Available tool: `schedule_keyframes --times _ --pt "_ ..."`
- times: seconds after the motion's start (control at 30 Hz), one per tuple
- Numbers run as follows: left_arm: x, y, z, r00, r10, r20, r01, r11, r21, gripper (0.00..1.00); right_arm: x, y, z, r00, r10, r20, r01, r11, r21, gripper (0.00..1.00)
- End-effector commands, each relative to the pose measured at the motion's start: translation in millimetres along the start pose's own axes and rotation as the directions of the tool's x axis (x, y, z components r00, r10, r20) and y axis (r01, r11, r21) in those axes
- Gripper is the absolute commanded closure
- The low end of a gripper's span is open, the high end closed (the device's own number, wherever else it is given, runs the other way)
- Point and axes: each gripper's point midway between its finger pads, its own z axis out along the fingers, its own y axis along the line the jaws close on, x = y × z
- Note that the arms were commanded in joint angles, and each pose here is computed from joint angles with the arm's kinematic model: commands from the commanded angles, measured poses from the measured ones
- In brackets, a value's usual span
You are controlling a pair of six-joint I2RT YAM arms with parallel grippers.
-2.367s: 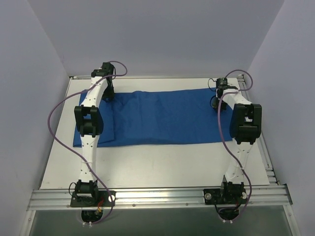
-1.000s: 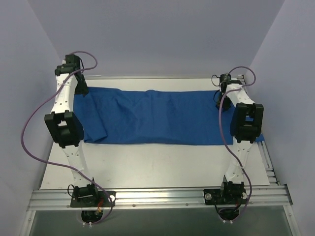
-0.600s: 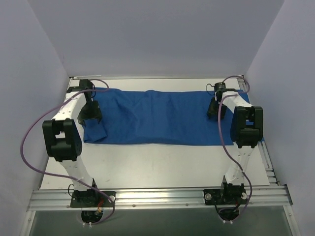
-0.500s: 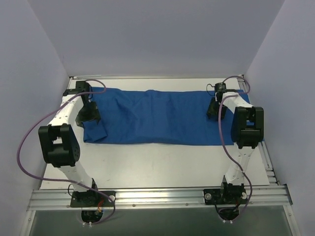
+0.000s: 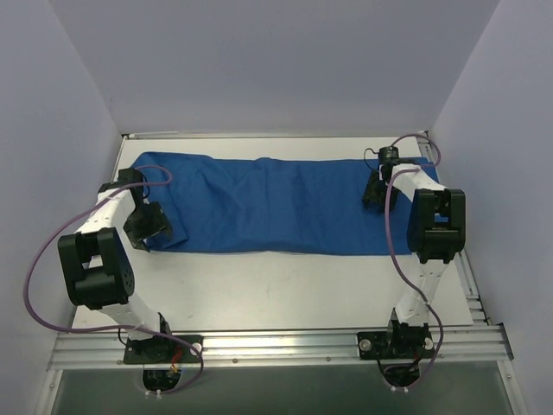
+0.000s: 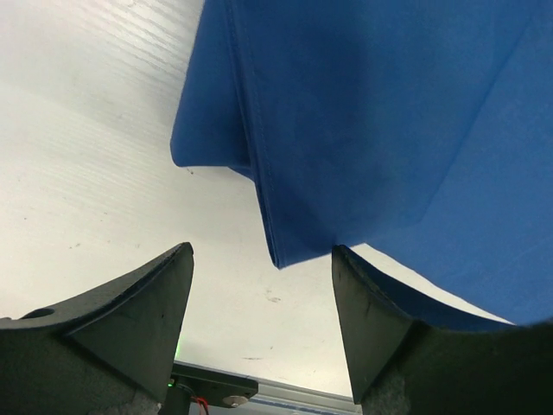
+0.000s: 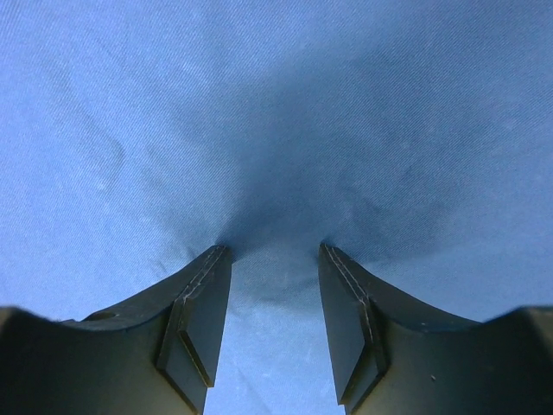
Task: Open and lay out the surgical kit
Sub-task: Open the surgical kit at the center of the board.
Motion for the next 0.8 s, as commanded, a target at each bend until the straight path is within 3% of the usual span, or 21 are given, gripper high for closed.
schedule_keyframes --times 0.0,0.27,0.4,0.6,0.7,0.77 --pt "-24.5 -9.1 -4.7 0.994 -0.056 0.093 0.047 0.995 0.091 0.26 19.0 -3.6 -11.1 0.999 -0.009 -0.053 0.009 1.0 -0.008 0.55" --pt "-30.8 -22.1 9.7 0.994 -0.068 0.08 0.056 0.987 0.148 0.34 17.2 -1.9 -11.2 0.999 -0.009 -0.051 0.008 1.0 -0.018 0.54" --pt "-29.7 -24.9 16.3 0.995 -0.067 0.069 0.055 0.986 0.159 0.48 17.2 -1.5 -10.5 0.999 -0.012 -0.053 0.011 1.0 -0.016 0.54" --pt "-27.0 -26.3 21.1 0.996 -0.063 0.062 0.052 0.985 0.166 0.58 17.2 -3.1 -8.1 0.998 -0.011 -0.056 0.01 1.0 -0.008 0.54" --pt "-24.7 -26.5 24.2 0.998 -0.055 0.043 0.047 0.985 0.167 0.7 17.9 -3.3 -6.9 0.998 -0.011 -0.061 0.011 1.0 -0.006 0.54" --pt "-28.6 -23.7 23.1 0.998 -0.045 0.049 0.037 0.988 0.153 0.97 19.2 -3.0 -6.1 0.998 -0.016 -0.064 0.016 1.0 -0.003 0.54"
